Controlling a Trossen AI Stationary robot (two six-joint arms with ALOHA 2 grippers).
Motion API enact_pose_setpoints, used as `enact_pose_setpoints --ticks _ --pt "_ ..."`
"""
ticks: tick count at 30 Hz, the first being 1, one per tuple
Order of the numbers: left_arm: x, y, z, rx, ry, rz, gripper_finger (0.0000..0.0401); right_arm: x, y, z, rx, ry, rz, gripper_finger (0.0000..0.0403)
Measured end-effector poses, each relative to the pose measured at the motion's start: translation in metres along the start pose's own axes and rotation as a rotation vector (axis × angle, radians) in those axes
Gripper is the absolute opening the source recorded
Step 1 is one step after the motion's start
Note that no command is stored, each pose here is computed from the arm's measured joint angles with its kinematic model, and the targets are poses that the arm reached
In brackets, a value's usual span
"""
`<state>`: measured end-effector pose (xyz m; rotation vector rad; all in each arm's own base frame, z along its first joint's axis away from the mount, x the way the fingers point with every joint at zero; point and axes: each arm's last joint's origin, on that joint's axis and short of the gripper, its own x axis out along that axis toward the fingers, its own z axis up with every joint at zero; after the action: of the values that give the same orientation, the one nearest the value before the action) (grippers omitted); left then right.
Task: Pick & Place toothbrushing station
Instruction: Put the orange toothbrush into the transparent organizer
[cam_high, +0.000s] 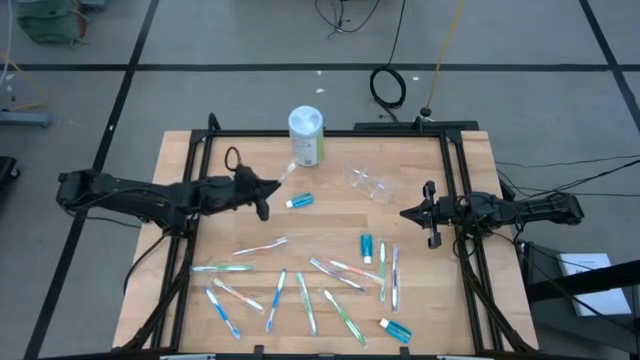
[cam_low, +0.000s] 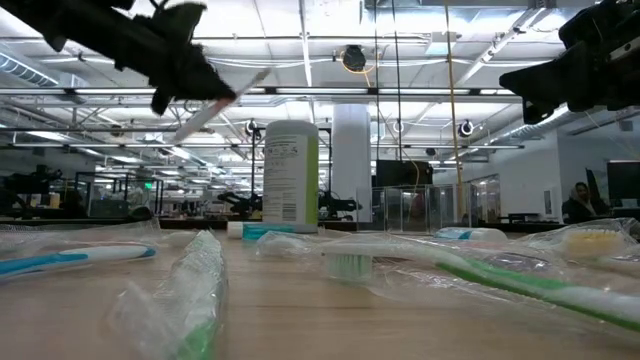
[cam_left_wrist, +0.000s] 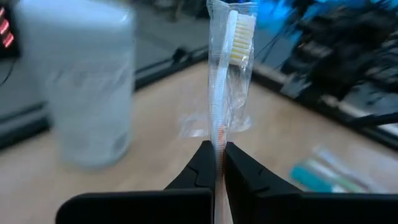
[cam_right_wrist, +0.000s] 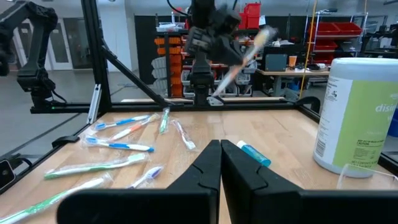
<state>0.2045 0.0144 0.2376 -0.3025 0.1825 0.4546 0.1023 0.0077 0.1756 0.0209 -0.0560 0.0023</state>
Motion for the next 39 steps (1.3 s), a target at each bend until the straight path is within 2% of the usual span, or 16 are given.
enact_pose_setpoints --ticks 6,8,10,15,19,24,30,34,39 --pt "0.011 -0.013 0.004 0.073 -0.115 -0.075 0.0005 0.0 0.0 0.0 -0.004 -0.001 0.0 0.0002" --pt "0.018 -0.016 0.003 0.112 -0.137 -0.093 0.001 0.0 0.0 0.001 -0.04 -0.013 0.0 0.0002" --pt "0.024 -0.02 0.001 0.152 -0.161 -0.139 0.0012 0.0 0.0 0.004 -0.073 -0.039 -0.002 0.0002" --pt "0.04 -0.029 -0.006 0.218 -0.224 -0.263 0.0005 0.001 0.0 0.016 -0.023 -0.161 0.0 0.0009" --pt "0.049 -0.033 -0.01 0.234 -0.264 -0.314 0.0016 0.006 0.001 0.017 0.026 -0.165 0.005 0.0035" --pt "0.059 -0.041 -0.005 0.242 -0.261 -0.357 0.0007 0.016 0.002 0.021 0.014 -0.215 0.005 0.0067" --pt "0.075 -0.055 0.003 0.264 -0.207 -0.429 0.0015 0.034 0.004 0.018 0.017 -0.231 0.007 0.01" --pt "0.088 -0.065 0.004 0.267 -0.176 -0.432 0.0014 0.046 0.005 0.009 0.011 -0.18 0.007 0.013" --pt "0.105 -0.073 0.003 0.258 -0.162 -0.431 0.0005 0.076 0.008 0.016 0.002 -0.116 0.003 0.0167"
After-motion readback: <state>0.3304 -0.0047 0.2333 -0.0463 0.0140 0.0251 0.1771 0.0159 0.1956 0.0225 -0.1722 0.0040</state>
